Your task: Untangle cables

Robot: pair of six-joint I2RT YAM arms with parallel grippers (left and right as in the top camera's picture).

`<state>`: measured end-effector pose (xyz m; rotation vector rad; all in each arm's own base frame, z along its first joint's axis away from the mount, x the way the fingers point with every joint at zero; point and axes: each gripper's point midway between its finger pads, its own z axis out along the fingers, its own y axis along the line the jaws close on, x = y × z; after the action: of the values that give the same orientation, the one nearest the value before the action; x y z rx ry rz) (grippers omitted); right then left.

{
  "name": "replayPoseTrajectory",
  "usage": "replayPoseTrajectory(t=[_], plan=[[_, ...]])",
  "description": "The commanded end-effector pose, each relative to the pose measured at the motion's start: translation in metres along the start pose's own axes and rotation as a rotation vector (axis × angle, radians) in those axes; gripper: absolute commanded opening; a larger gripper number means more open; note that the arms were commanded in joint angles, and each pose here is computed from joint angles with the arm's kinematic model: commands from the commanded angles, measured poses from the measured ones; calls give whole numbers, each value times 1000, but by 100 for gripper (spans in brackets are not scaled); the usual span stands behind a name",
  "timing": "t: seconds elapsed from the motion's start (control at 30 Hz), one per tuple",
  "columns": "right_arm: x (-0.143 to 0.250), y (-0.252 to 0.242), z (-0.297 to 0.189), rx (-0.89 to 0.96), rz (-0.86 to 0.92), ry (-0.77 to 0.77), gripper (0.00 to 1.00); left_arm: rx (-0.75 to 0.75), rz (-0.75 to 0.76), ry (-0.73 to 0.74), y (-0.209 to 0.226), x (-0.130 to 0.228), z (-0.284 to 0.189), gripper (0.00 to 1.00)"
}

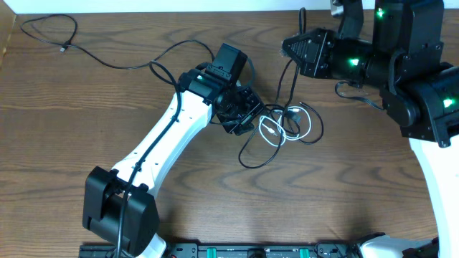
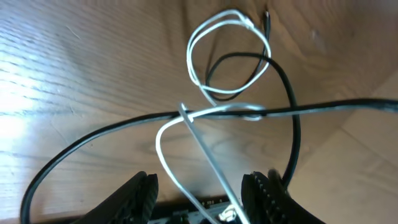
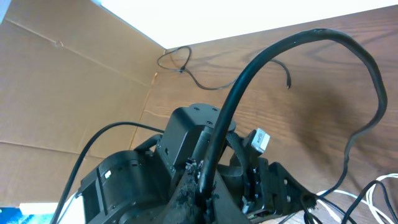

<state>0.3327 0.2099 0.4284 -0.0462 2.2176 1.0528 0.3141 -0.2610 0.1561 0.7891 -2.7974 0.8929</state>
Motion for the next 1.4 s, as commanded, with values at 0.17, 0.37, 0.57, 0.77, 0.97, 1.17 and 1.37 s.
replayPoseTrajectory(t=[0.17, 0.37, 0.57, 0.77, 0.97, 1.17, 1.37], plan=[[0, 8, -2, -26, 6, 0, 1, 2, 4, -47, -3, -9, 0, 48], [0, 8, -2, -26, 6, 0, 1, 24, 4, 2, -6, 0, 0, 41], [0, 8, -2, -26, 6, 0, 1, 34, -41, 51, -10, 13, 2, 38], [1, 10, -2, -39, 6, 10, 1, 31, -60, 58, -11, 17, 4, 38], [1, 10, -2, -39, 6, 10, 1, 30, -58, 51, -11, 16, 4, 32], [3, 10, -2, -38, 9, 16, 1, 30, -58, 50, -11, 16, 4, 19], [4, -5, -2, 40, 28, 10, 1, 19, 13, 22, -9, 11, 4, 7]])
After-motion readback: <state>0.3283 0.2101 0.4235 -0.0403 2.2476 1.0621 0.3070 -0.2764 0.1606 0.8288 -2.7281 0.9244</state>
